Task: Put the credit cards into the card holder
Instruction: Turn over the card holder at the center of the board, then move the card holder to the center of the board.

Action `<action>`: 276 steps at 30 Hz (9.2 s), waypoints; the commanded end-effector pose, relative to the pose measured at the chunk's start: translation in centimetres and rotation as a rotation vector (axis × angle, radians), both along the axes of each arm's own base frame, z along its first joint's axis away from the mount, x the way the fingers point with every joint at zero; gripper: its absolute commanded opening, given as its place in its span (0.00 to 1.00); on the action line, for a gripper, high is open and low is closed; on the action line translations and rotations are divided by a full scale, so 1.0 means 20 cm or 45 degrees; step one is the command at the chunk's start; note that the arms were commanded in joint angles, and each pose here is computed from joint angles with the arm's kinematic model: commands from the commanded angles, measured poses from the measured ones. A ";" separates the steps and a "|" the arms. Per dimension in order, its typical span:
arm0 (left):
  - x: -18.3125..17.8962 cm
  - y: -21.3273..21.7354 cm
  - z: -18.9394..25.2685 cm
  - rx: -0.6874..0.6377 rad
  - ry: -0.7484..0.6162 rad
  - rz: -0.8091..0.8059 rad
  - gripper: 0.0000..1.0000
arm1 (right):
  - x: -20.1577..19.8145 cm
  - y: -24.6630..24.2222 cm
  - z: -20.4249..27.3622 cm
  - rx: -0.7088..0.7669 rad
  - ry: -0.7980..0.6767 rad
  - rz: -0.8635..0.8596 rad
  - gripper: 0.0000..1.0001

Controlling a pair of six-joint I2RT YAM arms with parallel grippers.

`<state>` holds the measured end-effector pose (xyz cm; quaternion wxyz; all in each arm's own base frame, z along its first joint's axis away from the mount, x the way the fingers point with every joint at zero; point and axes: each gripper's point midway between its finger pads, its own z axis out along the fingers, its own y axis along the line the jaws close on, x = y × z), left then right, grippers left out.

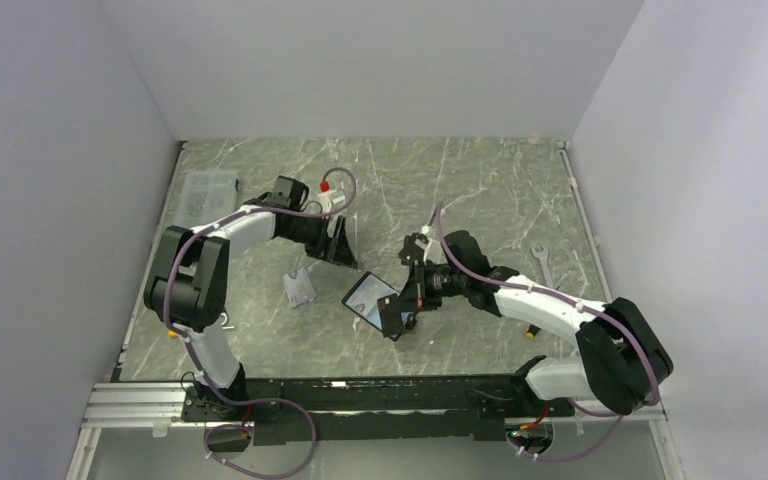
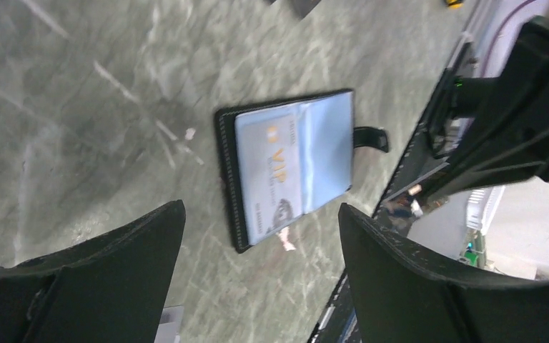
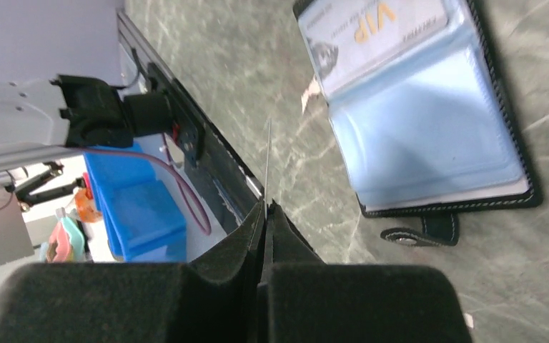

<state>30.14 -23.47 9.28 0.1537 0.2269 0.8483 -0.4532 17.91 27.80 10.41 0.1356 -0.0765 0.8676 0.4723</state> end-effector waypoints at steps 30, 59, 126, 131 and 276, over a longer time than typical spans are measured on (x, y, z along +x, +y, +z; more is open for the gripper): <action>-0.15 -0.09 -0.37 0.268 0.095 -0.083 0.78 | -0.17 -0.23 -0.30 -0.150 0.211 -0.212 0.00; -0.18 -0.10 -0.36 0.254 0.083 -0.113 0.75 | -0.17 -0.19 -0.23 -0.076 0.181 -0.124 0.00; -0.22 -0.15 -0.27 0.130 0.101 -0.170 0.70 | 0.02 -0.10 -0.20 0.040 0.072 -0.171 0.00; -0.23 -0.15 -0.26 0.105 0.112 -0.180 0.70 | 0.07 -0.05 -0.17 0.066 0.064 -0.151 0.00; -0.26 -0.04 -0.44 0.128 0.354 0.060 0.27 | 0.20 0.01 -0.39 0.328 0.250 -0.193 0.00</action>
